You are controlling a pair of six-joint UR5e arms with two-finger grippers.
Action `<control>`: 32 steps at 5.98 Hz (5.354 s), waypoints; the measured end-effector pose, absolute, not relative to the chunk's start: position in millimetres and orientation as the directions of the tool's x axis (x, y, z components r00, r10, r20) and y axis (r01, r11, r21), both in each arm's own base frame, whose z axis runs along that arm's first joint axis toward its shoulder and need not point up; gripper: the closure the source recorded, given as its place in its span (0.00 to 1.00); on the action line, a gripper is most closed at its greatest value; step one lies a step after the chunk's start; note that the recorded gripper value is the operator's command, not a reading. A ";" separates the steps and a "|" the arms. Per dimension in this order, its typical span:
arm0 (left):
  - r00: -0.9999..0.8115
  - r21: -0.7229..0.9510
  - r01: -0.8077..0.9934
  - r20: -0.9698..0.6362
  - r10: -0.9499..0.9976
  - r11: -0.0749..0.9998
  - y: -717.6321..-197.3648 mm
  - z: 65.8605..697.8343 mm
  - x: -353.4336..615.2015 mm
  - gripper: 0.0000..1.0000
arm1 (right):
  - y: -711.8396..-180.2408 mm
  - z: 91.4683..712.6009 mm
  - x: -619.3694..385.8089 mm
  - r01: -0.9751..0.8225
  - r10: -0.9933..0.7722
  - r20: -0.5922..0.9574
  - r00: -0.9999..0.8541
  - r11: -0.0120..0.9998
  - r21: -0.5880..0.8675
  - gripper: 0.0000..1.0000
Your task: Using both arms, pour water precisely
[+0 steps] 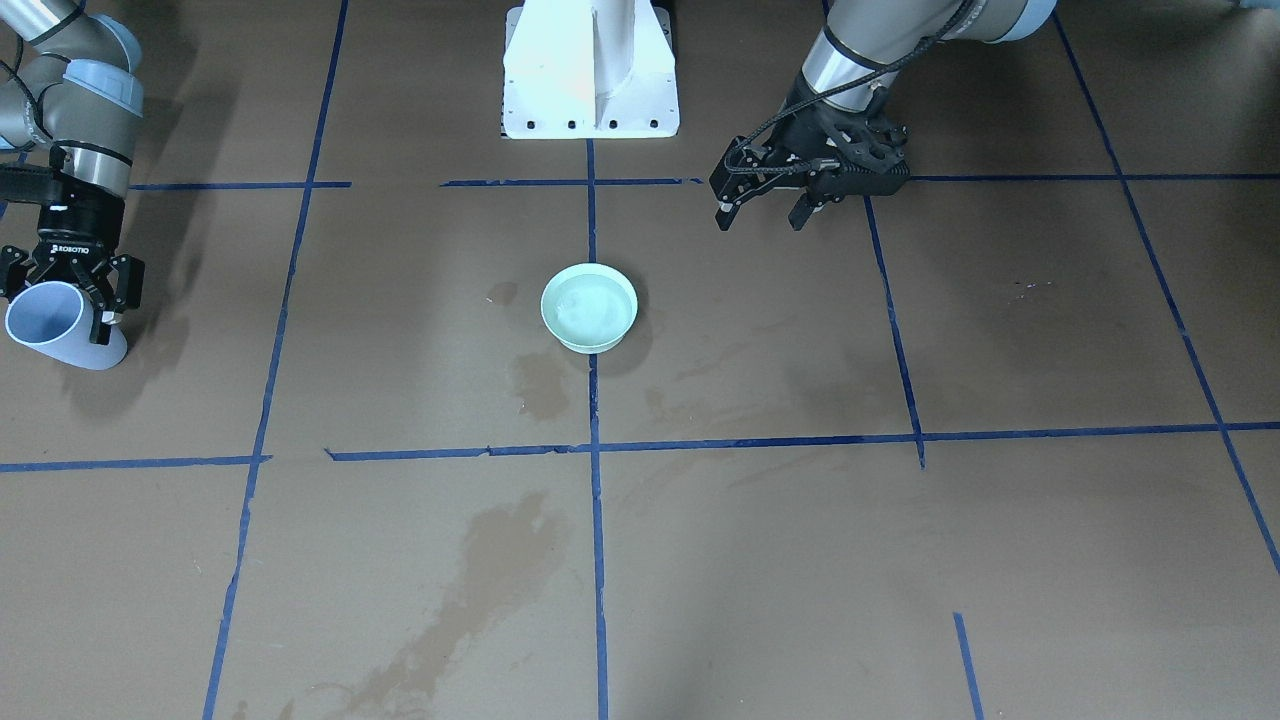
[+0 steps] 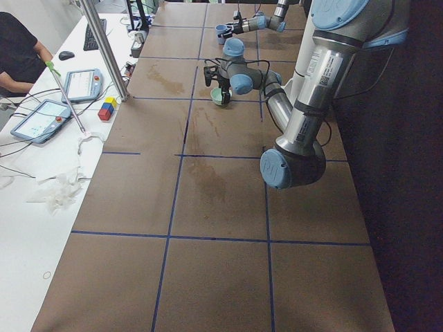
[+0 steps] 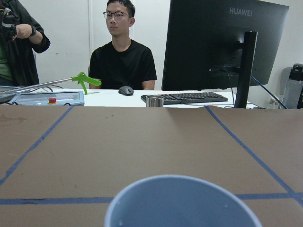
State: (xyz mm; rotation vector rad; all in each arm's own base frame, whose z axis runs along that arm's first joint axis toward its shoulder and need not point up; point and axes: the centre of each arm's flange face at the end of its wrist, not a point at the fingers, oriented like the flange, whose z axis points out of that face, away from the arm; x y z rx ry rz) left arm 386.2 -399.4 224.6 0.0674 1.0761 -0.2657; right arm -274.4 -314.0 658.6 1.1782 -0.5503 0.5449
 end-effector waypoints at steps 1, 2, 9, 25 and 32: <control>0.447 -0.075 0.247 -0.876 -0.182 0.966 -399.5 224.9 386.3 0.00 | -314.4 655.3 -274.1 -0.660 0.107 0.662 0.742 0.286 0.694 0.00; 0.447 -0.075 0.248 -0.876 -0.182 0.966 -399.6 224.9 386.3 0.00 | -314.4 648.9 -271.8 -0.668 0.106 0.670 0.735 0.282 0.688 0.00; 0.475 -0.107 0.219 -0.856 -0.202 0.970 -393.2 218.2 418.0 0.00 | -325.9 616.2 -219.6 -0.657 0.056 0.673 0.738 0.290 0.696 0.00; 0.596 -0.098 0.183 -0.780 -0.189 0.978 -424.3 208.9 594.6 0.55 | -392.2 605.4 85.2 0.168 -0.428 0.605 0.672 0.883 0.438 0.00; 0.609 -0.079 0.158 -0.777 -0.160 0.984 -418.9 212.5 599.4 1.00 | -388.8 590.8 80.1 0.229 -0.455 0.601 0.657 0.880 0.416 0.00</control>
